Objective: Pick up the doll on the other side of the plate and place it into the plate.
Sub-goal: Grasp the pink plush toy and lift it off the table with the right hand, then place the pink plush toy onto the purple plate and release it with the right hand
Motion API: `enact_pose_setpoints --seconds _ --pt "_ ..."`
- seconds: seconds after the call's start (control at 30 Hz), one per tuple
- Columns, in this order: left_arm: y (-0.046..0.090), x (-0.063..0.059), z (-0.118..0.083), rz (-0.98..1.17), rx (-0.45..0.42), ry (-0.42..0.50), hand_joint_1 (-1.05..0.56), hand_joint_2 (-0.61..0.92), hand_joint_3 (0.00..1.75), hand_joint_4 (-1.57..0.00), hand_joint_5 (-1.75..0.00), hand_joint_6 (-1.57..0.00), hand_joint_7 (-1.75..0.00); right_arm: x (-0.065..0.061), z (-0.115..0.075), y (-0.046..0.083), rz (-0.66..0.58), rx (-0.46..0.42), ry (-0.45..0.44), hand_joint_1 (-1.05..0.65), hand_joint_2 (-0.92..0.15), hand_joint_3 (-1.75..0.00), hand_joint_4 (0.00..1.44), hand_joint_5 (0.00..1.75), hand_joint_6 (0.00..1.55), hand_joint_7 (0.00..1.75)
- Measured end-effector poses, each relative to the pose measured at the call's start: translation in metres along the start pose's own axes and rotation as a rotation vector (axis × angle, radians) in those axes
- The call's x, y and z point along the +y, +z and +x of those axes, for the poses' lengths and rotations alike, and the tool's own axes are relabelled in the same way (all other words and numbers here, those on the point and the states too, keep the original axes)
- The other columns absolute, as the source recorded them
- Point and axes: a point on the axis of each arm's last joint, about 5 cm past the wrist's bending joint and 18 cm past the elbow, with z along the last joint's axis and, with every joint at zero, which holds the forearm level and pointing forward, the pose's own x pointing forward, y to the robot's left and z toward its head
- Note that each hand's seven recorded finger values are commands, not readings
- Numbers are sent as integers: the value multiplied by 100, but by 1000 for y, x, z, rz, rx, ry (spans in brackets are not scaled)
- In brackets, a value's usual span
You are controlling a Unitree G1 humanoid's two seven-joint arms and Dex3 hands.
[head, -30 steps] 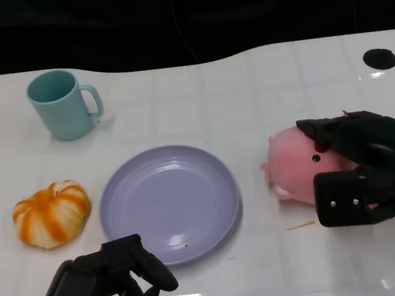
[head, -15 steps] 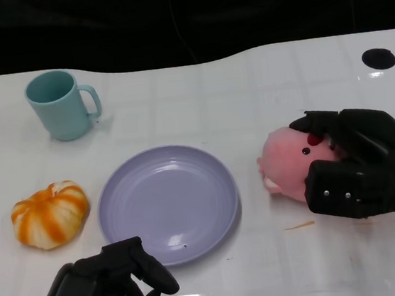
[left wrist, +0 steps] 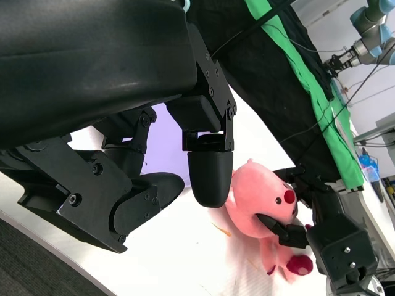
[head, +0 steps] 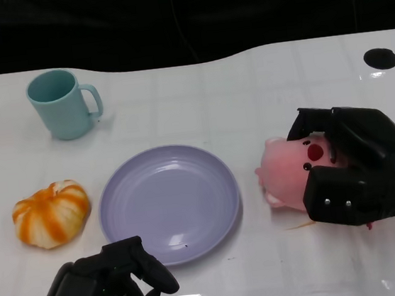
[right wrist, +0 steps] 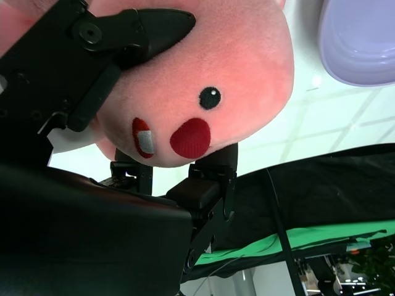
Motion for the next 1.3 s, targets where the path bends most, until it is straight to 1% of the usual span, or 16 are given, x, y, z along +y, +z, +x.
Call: enact_pose_setpoints --seconds 0.17,0.23,0.4,0.53,0.63,0.73,0.83,0.9,1.0,1.07,1.17,1.3 --pt "-1 0 1 0 2 -1 -8 53 106 -78 -152 -82 -115 3 -5 0 43 -40 -57 -9 -34 -133 92 175 71 174" --pt "-1 0 1 0 5 -1 -8 53 106 -78 -152 -82 -115 2 -6 2 71 -74 -104 -8 -33 -136 93 175 72 174" --pt "-3 0 2 -1 9 -2 -8 53 106 -78 -152 -82 -115 -3 -4 7 120 -129 -174 -9 -34 -138 94 175 71 175" --pt "-4 0 4 0 10 -4 -8 54 106 -78 -152 -82 -115 -7 -2 13 145 -165 -204 -10 -35 -138 93 175 70 175" --pt "-6 0 5 0 8 -7 -8 53 107 -78 -152 -82 -116 -9 0 19 178 -185 -224 -11 -34 -139 93 175 70 175" --pt "-6 -1 6 0 4 -10 -8 53 107 -78 -151 -81 -116 -7 3 29 211 -218 -225 -10 -32 -141 94 175 70 175" --pt "-6 -2 6 -1 2 -13 -8 53 108 -79 -150 -81 -117 -7 9 44 239 -260 -216 -11 -27 -151 96 175 71 175" --pt "-6 -3 6 2 1 -15 -7 53 108 -79 -150 -81 -117 -8 15 57 252 -295 -202 -13 -26 -153 94 175 71 175" --pt "-6 -4 7 9 0 -19 -7 53 108 -79 -149 -81 -117 -11 25 78 260 -355 -177 -15 -27 -149 93 175 70 175" --pt "-5 -6 7 12 -7 -25 -7 53 108 -79 -148 -80 -117 -12 30 89 266 -382 -166 -17 -26 -149 94 175 70 175" --pt "-6 -7 8 16 -12 -29 -7 53 109 -79 -149 -80 -118 -8 37 103 265 -419 -133 -19 -25 -148 95 175 72 175" --pt "-7 -8 8 17 -15 -31 -8 52 108 -79 -151 -80 -118 1 44 114 241 -447 -86 -21 -26 -145 97 175 72 175"
